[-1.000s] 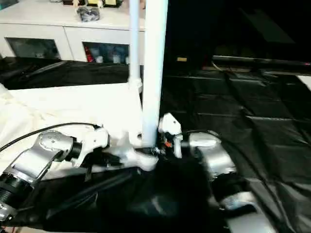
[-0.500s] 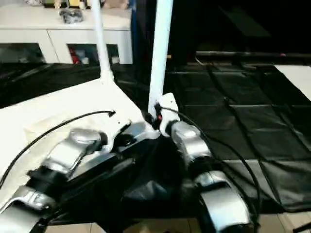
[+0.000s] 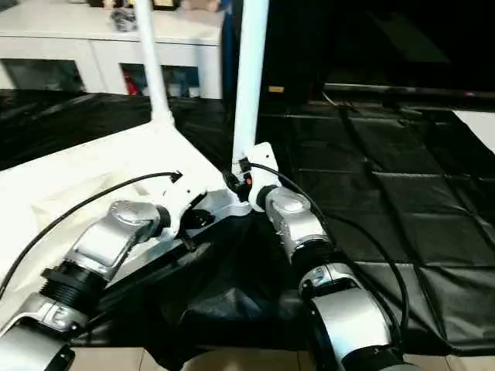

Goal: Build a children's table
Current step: Rotate leg to tighten

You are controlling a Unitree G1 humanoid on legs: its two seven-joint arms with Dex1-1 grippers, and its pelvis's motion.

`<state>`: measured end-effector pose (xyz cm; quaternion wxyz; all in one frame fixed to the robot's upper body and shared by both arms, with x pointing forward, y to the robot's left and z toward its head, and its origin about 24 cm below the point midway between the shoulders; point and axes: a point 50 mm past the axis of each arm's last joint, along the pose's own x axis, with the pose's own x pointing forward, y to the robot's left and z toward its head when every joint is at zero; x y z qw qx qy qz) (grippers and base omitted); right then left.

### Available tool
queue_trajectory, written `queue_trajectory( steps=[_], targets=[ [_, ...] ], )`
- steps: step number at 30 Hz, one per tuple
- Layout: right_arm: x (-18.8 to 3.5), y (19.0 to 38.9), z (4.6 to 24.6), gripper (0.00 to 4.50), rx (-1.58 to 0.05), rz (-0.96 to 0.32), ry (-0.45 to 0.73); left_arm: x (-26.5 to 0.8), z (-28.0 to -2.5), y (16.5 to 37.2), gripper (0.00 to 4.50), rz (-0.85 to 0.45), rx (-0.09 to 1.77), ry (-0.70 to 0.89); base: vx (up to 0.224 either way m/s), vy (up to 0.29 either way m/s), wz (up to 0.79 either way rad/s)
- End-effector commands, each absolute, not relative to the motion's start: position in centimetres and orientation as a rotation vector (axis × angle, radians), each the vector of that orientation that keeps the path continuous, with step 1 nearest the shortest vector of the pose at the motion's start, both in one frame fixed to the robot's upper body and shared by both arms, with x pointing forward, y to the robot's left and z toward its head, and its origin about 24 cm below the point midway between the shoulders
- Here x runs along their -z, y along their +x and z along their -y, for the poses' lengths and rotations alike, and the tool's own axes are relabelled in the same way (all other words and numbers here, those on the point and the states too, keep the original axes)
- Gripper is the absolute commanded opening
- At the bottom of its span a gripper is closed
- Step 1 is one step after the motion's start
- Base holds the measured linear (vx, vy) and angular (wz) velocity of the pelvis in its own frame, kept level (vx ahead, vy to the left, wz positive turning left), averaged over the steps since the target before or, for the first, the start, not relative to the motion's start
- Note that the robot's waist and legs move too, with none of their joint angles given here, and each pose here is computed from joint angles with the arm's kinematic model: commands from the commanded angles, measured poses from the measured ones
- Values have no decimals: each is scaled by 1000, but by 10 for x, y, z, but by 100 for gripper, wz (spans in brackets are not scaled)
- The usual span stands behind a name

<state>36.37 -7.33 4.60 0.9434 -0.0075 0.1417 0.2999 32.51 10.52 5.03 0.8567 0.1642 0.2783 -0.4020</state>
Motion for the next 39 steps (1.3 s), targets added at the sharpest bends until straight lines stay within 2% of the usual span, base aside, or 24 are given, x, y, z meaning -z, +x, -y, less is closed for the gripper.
queue_trajectory(
  steps=[1,2,4,7,14,15,19,24,33,39],
  targets=[
    [7,332,62,190,-674,-564,11,-55,-99,326,0,-553,861,372,0,0,0],
    [7,332,62,190,-674,-564,11,-55,-99,326,0,-553,861,372,0,0,0],
    [4,334,61,260,-688,-558,30,-55,-99,325,0,-542,887,385,0,0,0],
    [-1,336,60,266,-712,-538,43,-56,-99,323,0,-528,924,393,0,0,0],
    [-16,345,61,341,-743,-467,48,-60,-102,318,0,-502,1006,401,0,0,0],
    [-24,348,64,349,-774,-431,49,-61,-104,315,0,-493,1046,404,0,0,0],
    [-36,349,68,354,-877,-368,8,-62,-108,309,0,-496,1106,399,0,0,0],
    [-49,340,85,354,-1078,-313,-83,-65,-117,298,0,-477,1238,409,0,0,0],
    [-60,315,108,354,-1309,-308,-184,-66,-127,286,0,-481,1397,420,0,0,0],
    [-59,302,112,354,-1365,-333,-223,-64,-131,281,0,-491,1475,439,0,0,0]
  ],
)
